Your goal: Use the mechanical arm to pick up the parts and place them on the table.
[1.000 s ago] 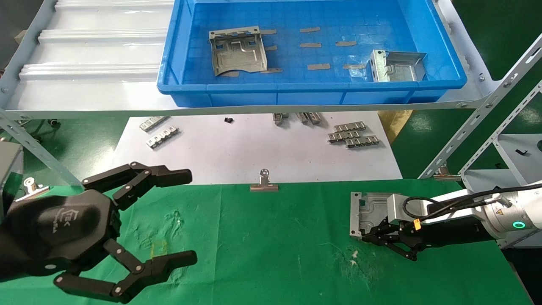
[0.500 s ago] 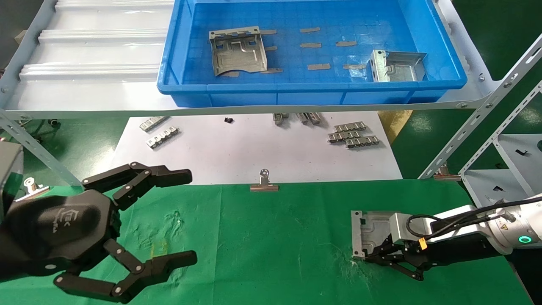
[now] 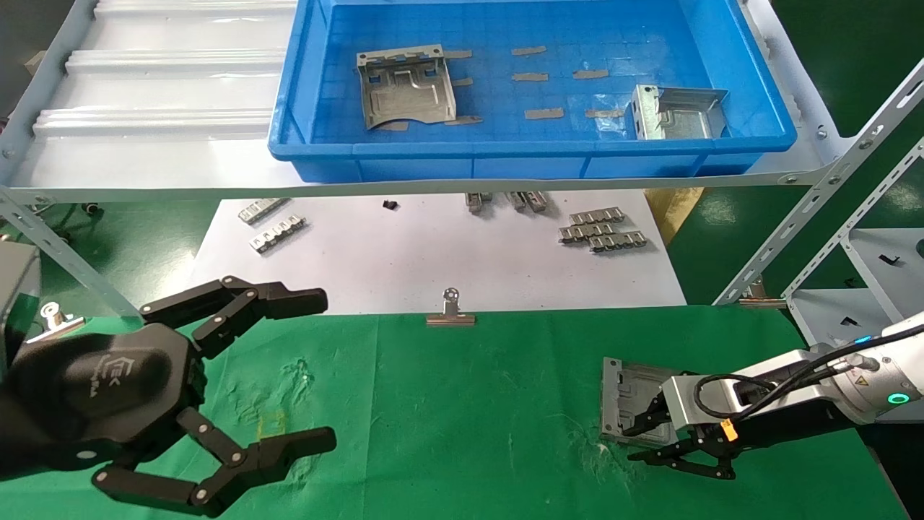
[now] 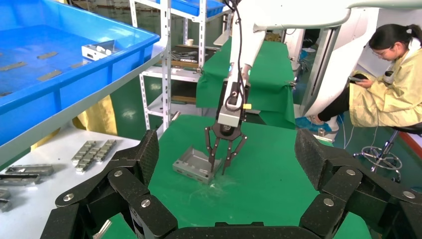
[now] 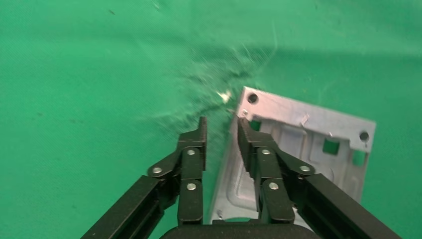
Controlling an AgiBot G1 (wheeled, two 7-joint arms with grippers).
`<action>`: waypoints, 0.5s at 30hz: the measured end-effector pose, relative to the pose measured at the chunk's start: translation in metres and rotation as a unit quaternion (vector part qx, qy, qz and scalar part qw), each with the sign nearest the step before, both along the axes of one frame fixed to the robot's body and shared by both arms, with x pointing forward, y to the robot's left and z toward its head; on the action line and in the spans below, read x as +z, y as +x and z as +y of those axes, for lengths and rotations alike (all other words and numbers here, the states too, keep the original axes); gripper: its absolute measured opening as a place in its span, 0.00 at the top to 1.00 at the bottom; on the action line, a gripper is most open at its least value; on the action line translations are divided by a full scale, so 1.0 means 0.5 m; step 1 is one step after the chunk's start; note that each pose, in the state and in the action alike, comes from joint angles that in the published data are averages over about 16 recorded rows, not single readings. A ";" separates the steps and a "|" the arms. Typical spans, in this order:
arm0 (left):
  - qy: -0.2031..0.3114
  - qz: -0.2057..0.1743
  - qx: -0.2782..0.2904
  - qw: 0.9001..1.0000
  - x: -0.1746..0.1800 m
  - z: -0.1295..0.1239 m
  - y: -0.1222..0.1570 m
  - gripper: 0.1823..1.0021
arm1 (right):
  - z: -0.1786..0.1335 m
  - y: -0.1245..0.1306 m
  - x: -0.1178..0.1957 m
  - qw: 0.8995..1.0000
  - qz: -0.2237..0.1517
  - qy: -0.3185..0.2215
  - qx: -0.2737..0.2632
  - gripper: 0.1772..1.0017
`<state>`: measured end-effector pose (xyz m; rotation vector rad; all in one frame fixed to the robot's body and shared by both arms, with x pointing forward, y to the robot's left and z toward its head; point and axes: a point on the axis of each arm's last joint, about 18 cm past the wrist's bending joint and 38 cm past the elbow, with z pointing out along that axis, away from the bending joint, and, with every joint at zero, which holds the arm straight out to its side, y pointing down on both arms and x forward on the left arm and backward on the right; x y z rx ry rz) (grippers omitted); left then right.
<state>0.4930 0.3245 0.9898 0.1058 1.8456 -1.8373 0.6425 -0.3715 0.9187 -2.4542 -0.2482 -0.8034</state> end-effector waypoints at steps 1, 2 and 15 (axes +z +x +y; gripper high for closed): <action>0.000 0.000 0.000 1.000 0.000 0.000 0.000 0.00 | 0.001 -0.002 0.005 1.000 -0.001 0.009 0.000 0.85; 0.000 0.000 0.000 1.000 0.000 0.000 0.000 0.00 | 0.002 -0.003 0.009 1.000 -0.002 0.020 -0.001 0.83; 0.000 0.000 0.000 1.000 0.000 0.000 0.000 0.00 | 0.007 -0.018 0.068 0.979 -0.009 0.204 -0.028 0.51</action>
